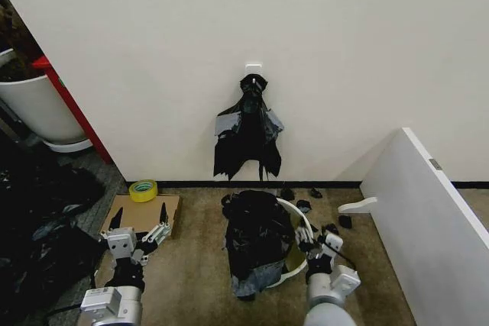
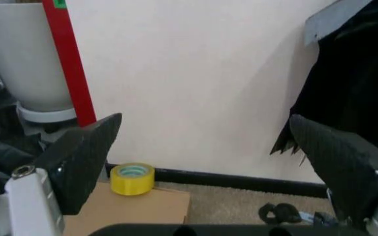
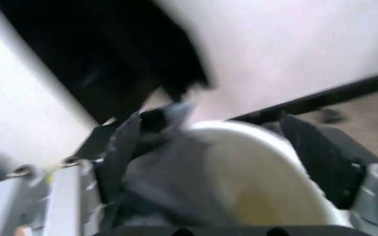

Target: Place the garbage bag over the trash bin.

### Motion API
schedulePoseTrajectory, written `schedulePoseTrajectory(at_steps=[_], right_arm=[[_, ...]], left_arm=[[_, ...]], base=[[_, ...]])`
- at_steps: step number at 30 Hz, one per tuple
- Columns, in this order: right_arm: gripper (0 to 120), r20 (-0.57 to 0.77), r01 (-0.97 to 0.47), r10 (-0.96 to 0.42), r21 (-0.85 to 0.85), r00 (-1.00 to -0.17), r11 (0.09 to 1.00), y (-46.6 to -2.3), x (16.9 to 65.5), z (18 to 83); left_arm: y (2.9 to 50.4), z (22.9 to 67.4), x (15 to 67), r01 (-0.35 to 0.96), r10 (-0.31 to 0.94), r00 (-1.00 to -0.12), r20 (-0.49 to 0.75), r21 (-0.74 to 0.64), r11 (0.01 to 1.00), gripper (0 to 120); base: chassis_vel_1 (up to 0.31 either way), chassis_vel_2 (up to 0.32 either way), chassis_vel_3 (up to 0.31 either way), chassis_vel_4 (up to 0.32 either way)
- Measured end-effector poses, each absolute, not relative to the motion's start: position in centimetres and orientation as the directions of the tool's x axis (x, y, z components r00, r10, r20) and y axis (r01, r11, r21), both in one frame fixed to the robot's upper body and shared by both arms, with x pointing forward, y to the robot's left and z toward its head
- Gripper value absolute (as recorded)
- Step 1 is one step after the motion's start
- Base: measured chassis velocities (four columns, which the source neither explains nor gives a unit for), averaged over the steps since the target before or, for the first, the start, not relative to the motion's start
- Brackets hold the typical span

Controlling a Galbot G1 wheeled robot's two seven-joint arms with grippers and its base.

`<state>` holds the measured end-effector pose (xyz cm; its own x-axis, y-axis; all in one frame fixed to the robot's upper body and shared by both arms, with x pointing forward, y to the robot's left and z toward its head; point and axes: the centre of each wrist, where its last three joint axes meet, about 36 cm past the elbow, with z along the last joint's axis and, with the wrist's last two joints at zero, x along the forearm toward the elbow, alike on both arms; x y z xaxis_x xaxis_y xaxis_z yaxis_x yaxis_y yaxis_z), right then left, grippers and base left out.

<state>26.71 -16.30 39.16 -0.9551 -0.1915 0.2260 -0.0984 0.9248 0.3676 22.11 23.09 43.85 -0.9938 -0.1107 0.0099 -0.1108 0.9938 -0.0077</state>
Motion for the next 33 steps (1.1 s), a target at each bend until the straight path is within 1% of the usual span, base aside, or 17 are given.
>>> schedulePoseTrajectory(at_steps=[2, 3, 5, 7, 11, 14, 18, 21, 22, 23, 25, 26, 28, 29, 31, 32, 33], right_arm=[[89, 0.257, -0.141, -0.242, 0.359, -0.936, 0.923, -16.6, 27.1, 39.7], [89, 0.257, -0.141, -0.242, 0.359, -0.936, 0.923, -16.6, 27.1, 39.7], [98, 0.294, -0.202, -0.305, 0.334, -0.906, 0.921, -17.0, 28.2, 40.0], [100, 0.308, -0.253, -0.337, 0.281, -0.89, 0.926, -17.6, 29.0, 39.6], [100, 0.305, -0.306, -0.349, 0.182, -0.886, 0.934, -18.7, 29.7, 38.6], [100, 0.364, -0.299, -0.323, 0.122, -0.873, 0.946, -19.4, 29.8, 38.4], [98, 0.425, -0.268, -0.306, 0.149, -0.852, 0.952, -19.4, 29.6, 38.9], [90, 0.448, -0.254, -0.33, 0.222, -0.831, 0.941, -18.8, 29.2, 39.9], [84, 0.453, -0.25, -0.342, 0.253, -0.823, 0.935, -18.5, 28.9, 40.3], [80, 0.456, -0.246, -0.35, 0.272, -0.818, 0.93, -18.2, 28.8, 40.6], [79, 0.457, -0.246, -0.351, 0.274, -0.817, 0.93, -18.2, 28.7, 40.6], [71, 0.459, -0.244, -0.356, 0.286, -0.814, 0.927, -17.9, 28.6, 40.7], [63, 0.458, -0.241, -0.357, 0.292, -0.814, 0.925, -17.7, 28.5, 40.6], [62, 0.457, -0.24, -0.356, 0.293, -0.815, 0.925, -17.7, 28.6, 40.6], [50, 0.441, -0.238, -0.354, 0.297, -0.825, 0.925, -17.5, 28.5, 40.3], [47, 0.427, -0.239, -0.353, 0.299, -0.833, 0.924, -17.5, 28.5, 40.1], [47, 0.427, -0.239, -0.353, 0.299, -0.833, 0.924, -17.5, 28.5, 40.1]], left_arm=[[23.2, 43.8, 22.1, -0.108, -0.108, -0.994, 0.012, -0.002, 0.994, 100], [23.2, 43.8, 22.1, -0.108, -0.108, -0.994, 0.012, -0.002, 0.994, 100], [23.3, 44.0, 22.1, -0.105, -0.105, -0.994, 0.012, 0.003, 0.994, 100], [23.3, 44.2, 22.1, -0.103, -0.103, -0.995, 0.009, 0.002, 0.995, 100], [23.3, 44.3, 22.0, -0.103, -0.103, -0.995, 0.009, 0.002, 0.995, 100], [23.3, 44.2, 22.0, -0.105, -0.105, -0.994, 0.009, 0.002, 0.994, 100], [23.2, 44.1, 22.0, -0.103, -0.103, -0.995, 0.012, 0.001, 0.995, 100], [23.1, 43.9, 22.1, -0.1, -0.1, -0.995, 0.015, 0.002, 0.995, 100], [23.2, 43.8, 22.1, -0.097, -0.097, -0.995, 0.015, 0.006, 0.995, 100], [23.2, 43.8, 22.2, -0.094, -0.094, -0.995, 0.016, 0.009, 0.996, 100], [23.3, 43.8, 22.2, -0.093, -0.094, -0.995, 0.017, 0.01, 0.996, 100], [23.4, 43.8, 22.2, -0.091, -0.091, -0.996, 0.018, 0.014, 0.996, 100], [23.6, 43.7, 22.3, -0.087, -0.088, -0.996, 0.024, 0.018, 0.996, 100], [23.7, 43.7, 22.4, -0.086, -0.086, -0.996, 0.025, 0.018, 0.996, 100], [24.0, 43.5, 22.6, -0.079, -0.08, -0.996, 0.043, 0.012, 0.997, 100], [24.1, 43.4, 22.7, -0.077, -0.078, -0.996, 0.051, 0.011, 0.997, 100], [24.1, 43.4, 22.7, -0.077, -0.078, -0.996, 0.051, 0.011, 0.997, 100]], base=[[0.0, 0.0, 0.0, 0.0], [0.0, 0.0, 0.0, 0.0], [0.0, 0.0, 0.0, 0.0], [0.0, 0.0, 0.0, 0.0], [0.0, 0.0, 0.0, 0.0], [0.0, 0.0, 0.0, 0.0], [0.0, 0.0, 0.0, 0.0], [0.0, 0.0, 0.0, 0.0], [0.0, 0.0, 0.0, 0.0], [0.0, 0.0, 0.0, 0.0], [0.0, 0.0, 0.0, 0.0], [0.0, 0.0, 0.0, 0.0], [0.0, 0.0, 0.0, 0.0], [0.0, 0.0, 0.0, 0.0], [0.0, 0.0, 0.0, 0.0], [0.0, 0.0, 0.0, 0.0], [0.0, 0.0, 0.0, 0.0]])
